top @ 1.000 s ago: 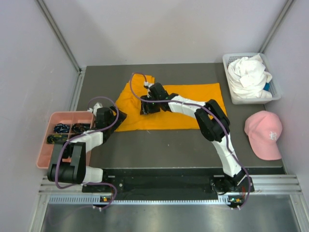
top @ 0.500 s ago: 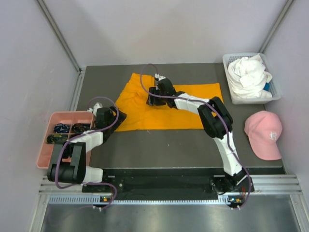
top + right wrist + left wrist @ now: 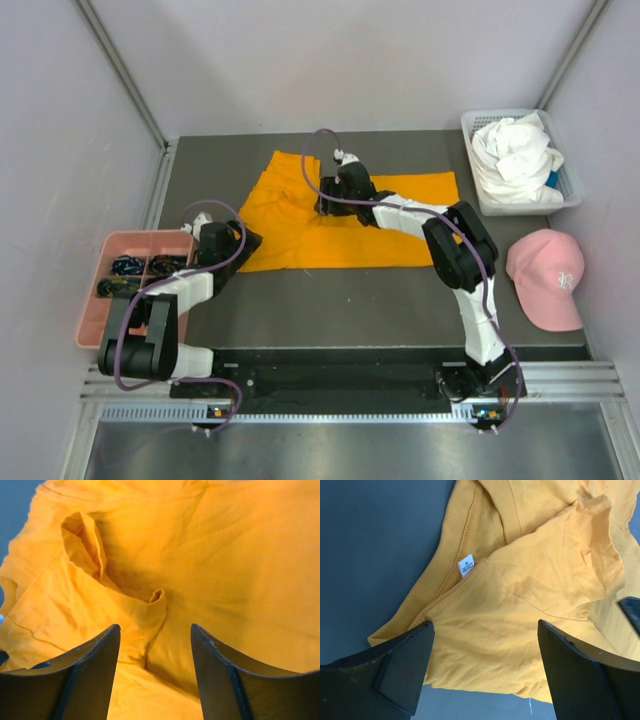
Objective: Fold and stack the t-shirts
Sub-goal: Fold the flattened tshirt in 1/3 of the way
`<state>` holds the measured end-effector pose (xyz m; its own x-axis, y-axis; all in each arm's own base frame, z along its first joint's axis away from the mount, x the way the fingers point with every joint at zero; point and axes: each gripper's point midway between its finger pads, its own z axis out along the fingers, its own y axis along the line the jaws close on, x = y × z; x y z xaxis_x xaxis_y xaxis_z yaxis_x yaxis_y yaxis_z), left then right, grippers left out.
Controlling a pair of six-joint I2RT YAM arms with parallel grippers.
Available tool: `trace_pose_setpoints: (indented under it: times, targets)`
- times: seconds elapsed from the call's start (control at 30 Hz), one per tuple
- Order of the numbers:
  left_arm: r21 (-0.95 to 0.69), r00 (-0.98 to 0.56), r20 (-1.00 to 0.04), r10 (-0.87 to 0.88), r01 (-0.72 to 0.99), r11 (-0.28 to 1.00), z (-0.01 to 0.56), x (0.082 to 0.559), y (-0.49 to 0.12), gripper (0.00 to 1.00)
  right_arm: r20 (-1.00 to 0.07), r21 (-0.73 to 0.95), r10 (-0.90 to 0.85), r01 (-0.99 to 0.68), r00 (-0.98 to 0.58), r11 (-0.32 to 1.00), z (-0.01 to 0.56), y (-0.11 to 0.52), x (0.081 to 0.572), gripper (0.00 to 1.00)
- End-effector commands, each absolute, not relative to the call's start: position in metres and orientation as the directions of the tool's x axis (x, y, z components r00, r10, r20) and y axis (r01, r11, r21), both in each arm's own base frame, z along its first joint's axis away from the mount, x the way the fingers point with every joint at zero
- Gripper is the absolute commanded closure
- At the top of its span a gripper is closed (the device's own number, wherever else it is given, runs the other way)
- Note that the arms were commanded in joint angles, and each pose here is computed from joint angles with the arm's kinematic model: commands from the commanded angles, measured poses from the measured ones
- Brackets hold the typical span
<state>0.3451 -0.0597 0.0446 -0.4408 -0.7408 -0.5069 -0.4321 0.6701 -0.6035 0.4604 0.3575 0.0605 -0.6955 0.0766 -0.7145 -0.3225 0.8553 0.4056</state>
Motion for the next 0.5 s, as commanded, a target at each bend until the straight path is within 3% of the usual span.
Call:
trace_pose_setpoints:
  times: [0.0, 0.13, 0.47]
  targets:
    - [-0.395, -0.563, -0.406, -0.720, -0.602, 0.694, -0.019, 0.281, -0.044, 0.10, -0.843, 0.343, 0.087, -0.405, -0.531, 0.848, 0.157, 0.349, 0.474, 0.40]
    - [-0.394, -0.564, -0.407, -0.718, -0.601, 0.695, -0.018, 0.281, -0.044, 0.10, -0.842, 0.340, -0.004, -0.537, -0.540, 0.772, 0.175, 0.369, 0.460, 0.38]
    - [-0.392, -0.562, -0.406, -0.720, -0.605, 0.693, -0.019, 0.280, -0.043, 0.11, -0.761, 0.464, -0.173, -0.710, -0.626, 0.529, 0.133, 0.460, 0.426, 0.36]
